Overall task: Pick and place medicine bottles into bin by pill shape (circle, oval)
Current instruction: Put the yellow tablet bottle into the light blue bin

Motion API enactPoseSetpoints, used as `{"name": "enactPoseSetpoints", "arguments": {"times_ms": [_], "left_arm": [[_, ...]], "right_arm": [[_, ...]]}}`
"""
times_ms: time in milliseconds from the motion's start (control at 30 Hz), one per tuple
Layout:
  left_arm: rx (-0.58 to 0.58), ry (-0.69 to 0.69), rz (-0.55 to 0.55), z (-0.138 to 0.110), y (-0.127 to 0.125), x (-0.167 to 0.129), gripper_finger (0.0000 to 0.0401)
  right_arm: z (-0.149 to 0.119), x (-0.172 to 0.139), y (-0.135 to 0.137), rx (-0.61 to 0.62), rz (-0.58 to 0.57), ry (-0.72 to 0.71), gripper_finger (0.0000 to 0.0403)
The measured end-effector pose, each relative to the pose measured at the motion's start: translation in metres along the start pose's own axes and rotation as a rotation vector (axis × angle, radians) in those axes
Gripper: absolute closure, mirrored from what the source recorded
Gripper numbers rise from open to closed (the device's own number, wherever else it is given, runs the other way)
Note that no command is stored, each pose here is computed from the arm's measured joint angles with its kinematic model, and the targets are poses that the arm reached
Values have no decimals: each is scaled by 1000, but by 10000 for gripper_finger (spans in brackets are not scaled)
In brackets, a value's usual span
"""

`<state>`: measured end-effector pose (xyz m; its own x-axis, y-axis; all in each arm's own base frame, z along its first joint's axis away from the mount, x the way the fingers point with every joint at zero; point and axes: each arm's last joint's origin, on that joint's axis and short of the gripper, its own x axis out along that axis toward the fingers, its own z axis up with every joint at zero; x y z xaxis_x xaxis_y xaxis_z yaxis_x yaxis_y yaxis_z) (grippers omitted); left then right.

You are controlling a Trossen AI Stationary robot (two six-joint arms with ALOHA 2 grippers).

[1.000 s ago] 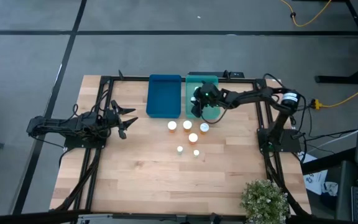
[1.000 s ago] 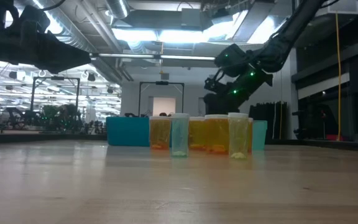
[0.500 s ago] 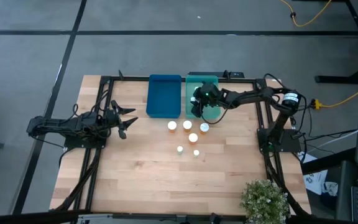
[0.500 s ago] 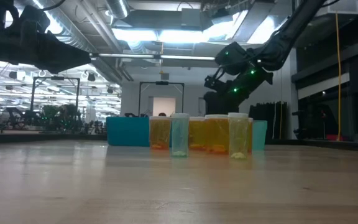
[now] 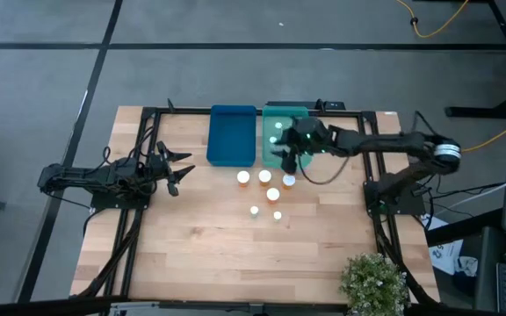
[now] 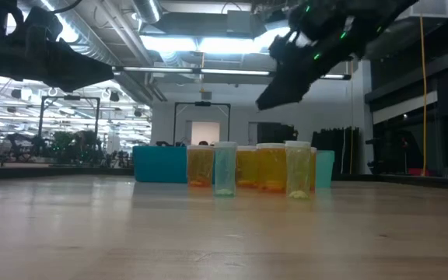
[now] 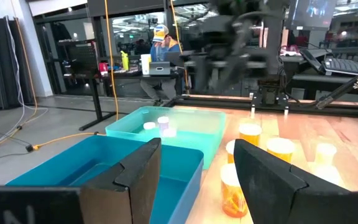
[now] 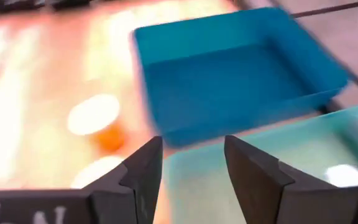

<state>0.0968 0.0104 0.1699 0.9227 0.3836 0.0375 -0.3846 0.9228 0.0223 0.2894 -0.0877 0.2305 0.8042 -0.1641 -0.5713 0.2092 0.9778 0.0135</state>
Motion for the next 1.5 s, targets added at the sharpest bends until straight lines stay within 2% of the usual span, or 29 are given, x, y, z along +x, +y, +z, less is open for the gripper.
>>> {"name": "enactPoseSetpoints", "arguments": {"times_ms": [233, 500, 733, 1100, 1200, 1367, 1500], "left_arm": [[0, 0, 0, 0, 0, 0, 206], [0, 0, 0, 0, 0, 0, 206], [-1, 0, 0, 0, 0, 0, 206], [0, 0, 0, 0, 0, 0, 206], [0, 0, 0, 0, 0, 0, 206], [-1, 0, 0, 0, 0, 0, 206], [0, 0, 0, 0, 0, 0, 206]], "right_arm": [[-19, -31, 69, -145, 271, 226, 248], [-58, -38, 114, -98, 364, 390, 250], [-81, -40, 131, -16, 386, 433, 250], [-80, -40, 141, -62, 430, 383, 247], [-79, -40, 141, -60, 432, 370, 226], [-79, -39, 139, -75, 327, 336, 168], [-79, -38, 139, -72, 310, 332, 145]]}}
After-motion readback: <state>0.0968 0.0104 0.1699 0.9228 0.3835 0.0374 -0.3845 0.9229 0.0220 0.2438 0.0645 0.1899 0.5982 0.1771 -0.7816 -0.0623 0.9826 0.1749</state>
